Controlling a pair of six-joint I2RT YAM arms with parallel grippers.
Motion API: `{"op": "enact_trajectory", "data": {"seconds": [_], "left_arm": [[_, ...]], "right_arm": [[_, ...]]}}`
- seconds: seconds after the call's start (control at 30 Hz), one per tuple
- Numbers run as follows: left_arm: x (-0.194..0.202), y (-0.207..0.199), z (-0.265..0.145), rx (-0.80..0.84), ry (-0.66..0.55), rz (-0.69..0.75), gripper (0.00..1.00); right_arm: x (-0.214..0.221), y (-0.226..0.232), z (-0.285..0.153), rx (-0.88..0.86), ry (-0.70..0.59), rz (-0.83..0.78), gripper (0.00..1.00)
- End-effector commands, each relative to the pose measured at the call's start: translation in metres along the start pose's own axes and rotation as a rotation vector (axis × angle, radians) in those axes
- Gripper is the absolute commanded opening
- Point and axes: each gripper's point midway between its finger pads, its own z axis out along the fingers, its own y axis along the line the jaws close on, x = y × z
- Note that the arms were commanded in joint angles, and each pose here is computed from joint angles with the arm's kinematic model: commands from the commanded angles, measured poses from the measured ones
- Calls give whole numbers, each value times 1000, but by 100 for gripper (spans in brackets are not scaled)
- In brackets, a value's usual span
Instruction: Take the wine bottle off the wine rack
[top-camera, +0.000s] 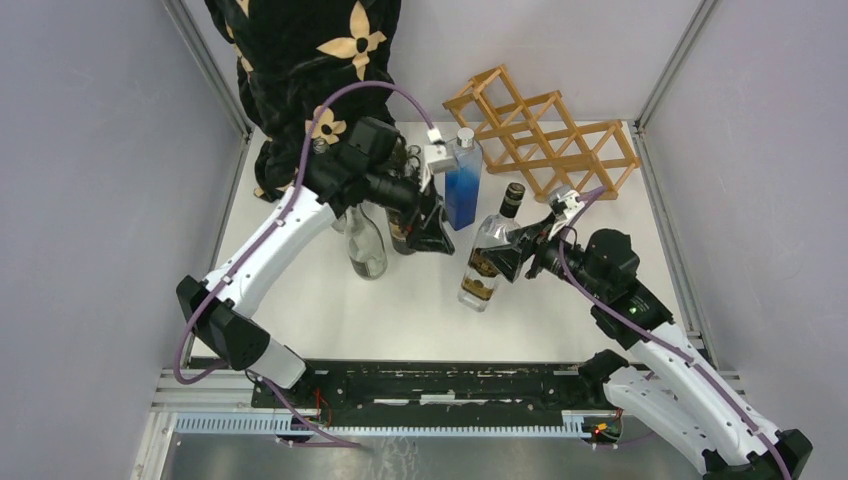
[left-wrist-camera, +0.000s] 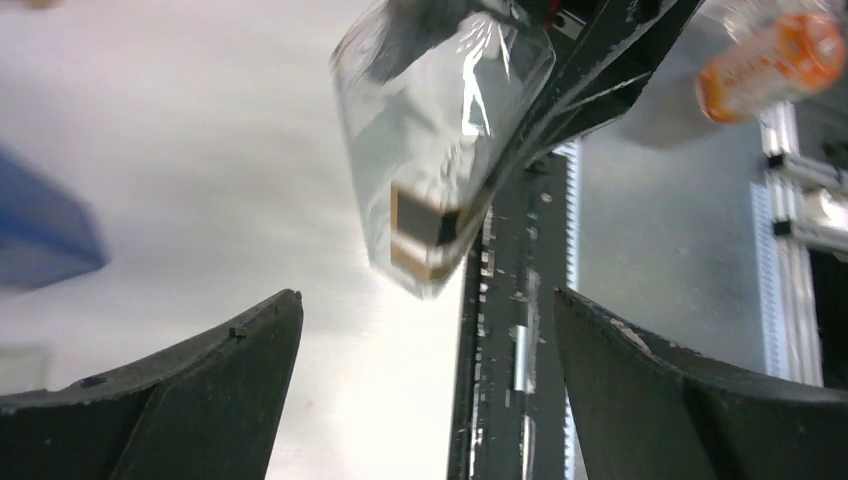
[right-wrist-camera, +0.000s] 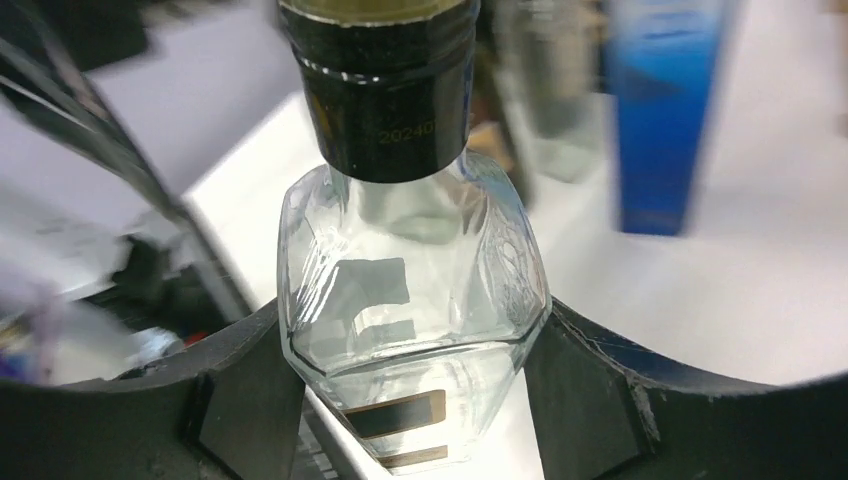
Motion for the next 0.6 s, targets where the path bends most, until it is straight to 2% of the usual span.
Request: {"op": "enact_trajectory", "data": {"seconds": [0.0, 0.13, 0.27, 0.37, 0.57], "left_arm": [[-17, 15, -52, -206, -7, 36, 100], [-21, 32, -100, -454, -52, 60, 100], [-17, 57, -167, -744, -152, 92, 100], [8, 74, -207, -902, -186, 41, 100], [78, 107, -241, -1092, -109, -111, 100]], "right_arm": [[-62, -47, -17, 304, -242, -207, 0], [-55, -82, -11, 435, -290, -226, 0], [-52, -104, 1, 495, -337, -245, 0], [-54, -116, 13, 527, -356, -256, 0], [-65, -129, 30, 563, -391, -265, 0]]}}
